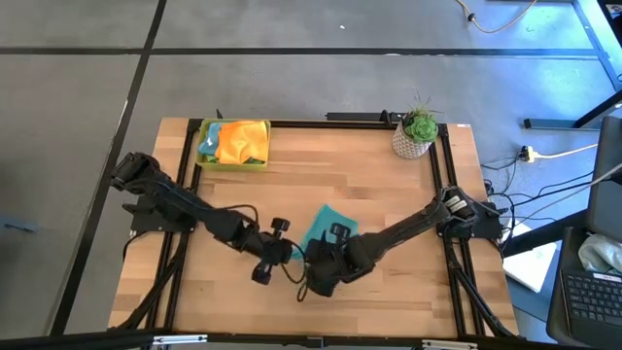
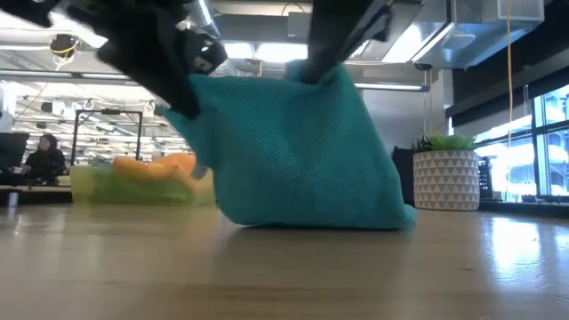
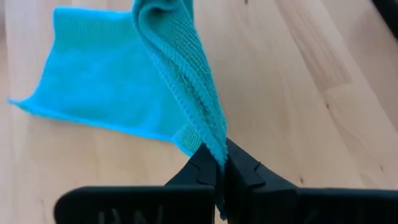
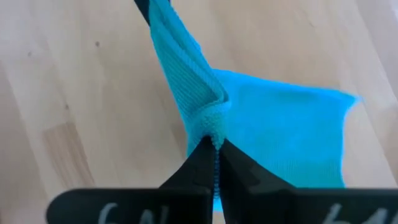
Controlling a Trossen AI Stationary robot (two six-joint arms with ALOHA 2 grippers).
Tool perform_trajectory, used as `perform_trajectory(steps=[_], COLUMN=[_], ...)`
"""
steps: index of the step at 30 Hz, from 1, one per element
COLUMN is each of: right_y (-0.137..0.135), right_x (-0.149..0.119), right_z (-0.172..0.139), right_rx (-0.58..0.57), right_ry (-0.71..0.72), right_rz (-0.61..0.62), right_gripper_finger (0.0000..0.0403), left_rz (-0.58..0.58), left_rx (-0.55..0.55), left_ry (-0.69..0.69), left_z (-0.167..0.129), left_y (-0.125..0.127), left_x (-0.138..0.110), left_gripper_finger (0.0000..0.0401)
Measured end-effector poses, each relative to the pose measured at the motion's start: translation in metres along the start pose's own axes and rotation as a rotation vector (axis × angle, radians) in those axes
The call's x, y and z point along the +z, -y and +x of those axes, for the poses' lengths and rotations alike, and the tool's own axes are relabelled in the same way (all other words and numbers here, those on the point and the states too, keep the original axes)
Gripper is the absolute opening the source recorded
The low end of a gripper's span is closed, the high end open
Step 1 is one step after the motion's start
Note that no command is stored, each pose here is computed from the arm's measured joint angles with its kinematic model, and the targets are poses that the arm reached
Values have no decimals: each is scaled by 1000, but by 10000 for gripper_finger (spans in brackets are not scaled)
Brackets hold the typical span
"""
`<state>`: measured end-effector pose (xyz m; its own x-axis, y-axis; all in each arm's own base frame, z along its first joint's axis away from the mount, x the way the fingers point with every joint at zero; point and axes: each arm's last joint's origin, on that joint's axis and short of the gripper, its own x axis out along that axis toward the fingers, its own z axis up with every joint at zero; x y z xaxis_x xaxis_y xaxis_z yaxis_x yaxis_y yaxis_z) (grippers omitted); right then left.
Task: Fold microfiber towels
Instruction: Fold the blue towel
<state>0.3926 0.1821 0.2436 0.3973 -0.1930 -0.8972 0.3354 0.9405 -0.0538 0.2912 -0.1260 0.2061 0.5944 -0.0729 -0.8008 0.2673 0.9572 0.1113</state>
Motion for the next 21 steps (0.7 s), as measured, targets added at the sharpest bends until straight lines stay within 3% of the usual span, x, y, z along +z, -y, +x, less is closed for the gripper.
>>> perform_trajectory(steps=[11,21], right_y=[-9,17], right_x=[-34,-58], right_z=[-30,-37], right_rx=[-153,-105], right_ry=[55,119], right_rz=[314,590], right_gripper_finger=[5,5], left_rz=[24,39], left_rx=[-90,-70], left_ry=[30,73], left_z=[-10,-9], left_y=[-36,-61], left_x=[24,28], left_gripper_finger=[0,0])
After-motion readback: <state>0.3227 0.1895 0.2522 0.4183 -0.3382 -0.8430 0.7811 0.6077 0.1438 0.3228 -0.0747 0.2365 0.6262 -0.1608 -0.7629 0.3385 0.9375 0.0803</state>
